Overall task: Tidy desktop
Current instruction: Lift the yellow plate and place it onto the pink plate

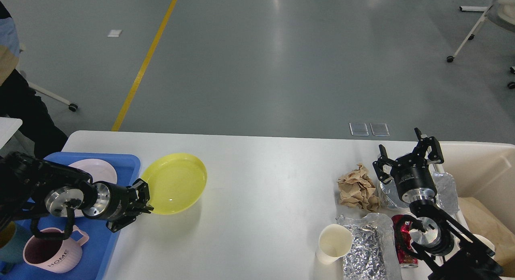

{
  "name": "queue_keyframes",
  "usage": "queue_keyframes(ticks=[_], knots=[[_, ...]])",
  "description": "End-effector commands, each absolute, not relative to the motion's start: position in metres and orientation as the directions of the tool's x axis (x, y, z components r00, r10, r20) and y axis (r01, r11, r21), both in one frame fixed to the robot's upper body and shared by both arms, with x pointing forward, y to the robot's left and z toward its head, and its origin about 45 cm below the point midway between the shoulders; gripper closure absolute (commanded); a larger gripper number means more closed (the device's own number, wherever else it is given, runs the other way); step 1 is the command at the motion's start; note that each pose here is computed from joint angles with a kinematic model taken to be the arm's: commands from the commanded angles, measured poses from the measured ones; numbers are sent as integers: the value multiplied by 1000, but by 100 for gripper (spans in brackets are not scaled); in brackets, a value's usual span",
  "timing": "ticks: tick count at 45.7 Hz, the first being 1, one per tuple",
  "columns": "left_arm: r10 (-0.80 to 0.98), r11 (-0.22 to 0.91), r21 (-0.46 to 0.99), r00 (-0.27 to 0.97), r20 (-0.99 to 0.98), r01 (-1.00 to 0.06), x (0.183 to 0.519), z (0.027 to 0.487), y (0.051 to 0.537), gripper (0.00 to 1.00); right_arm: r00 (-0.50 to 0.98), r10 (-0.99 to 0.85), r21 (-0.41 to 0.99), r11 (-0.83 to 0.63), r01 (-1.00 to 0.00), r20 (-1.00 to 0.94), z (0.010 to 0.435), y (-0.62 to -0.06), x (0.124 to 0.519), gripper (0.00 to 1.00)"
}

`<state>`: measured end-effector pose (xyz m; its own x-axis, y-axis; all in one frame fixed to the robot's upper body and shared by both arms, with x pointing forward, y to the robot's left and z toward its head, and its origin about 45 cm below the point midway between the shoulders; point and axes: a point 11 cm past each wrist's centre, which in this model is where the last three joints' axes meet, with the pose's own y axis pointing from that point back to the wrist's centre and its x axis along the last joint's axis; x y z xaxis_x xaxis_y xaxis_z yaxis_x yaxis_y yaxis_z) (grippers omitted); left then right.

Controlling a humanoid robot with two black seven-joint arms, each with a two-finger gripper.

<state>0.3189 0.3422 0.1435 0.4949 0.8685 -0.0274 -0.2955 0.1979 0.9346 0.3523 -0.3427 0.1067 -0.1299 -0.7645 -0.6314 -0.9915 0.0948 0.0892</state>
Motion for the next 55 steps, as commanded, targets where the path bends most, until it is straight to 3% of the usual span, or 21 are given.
queue_keyframes(ticks=[1, 19, 36, 55], knots=[[839, 154, 951, 543, 17, -269, 322, 182, 347, 100, -130, -764, 89, 95, -991, -632, 107, -342, 352, 0], [773, 171, 930, 630, 79, -327, 320, 307, 322, 100, -130, -765, 90, 95, -991, -631, 107, -343, 352, 0], [833, 128, 923, 545, 98, -362, 325, 318, 376, 100, -130, -764, 89, 95, -991, -632, 107, -342, 352, 0], [916, 36, 906, 377, 139, -421, 331, 302, 512, 100, -130, -765, 90, 95, -991, -631, 107, -343, 352, 0]])
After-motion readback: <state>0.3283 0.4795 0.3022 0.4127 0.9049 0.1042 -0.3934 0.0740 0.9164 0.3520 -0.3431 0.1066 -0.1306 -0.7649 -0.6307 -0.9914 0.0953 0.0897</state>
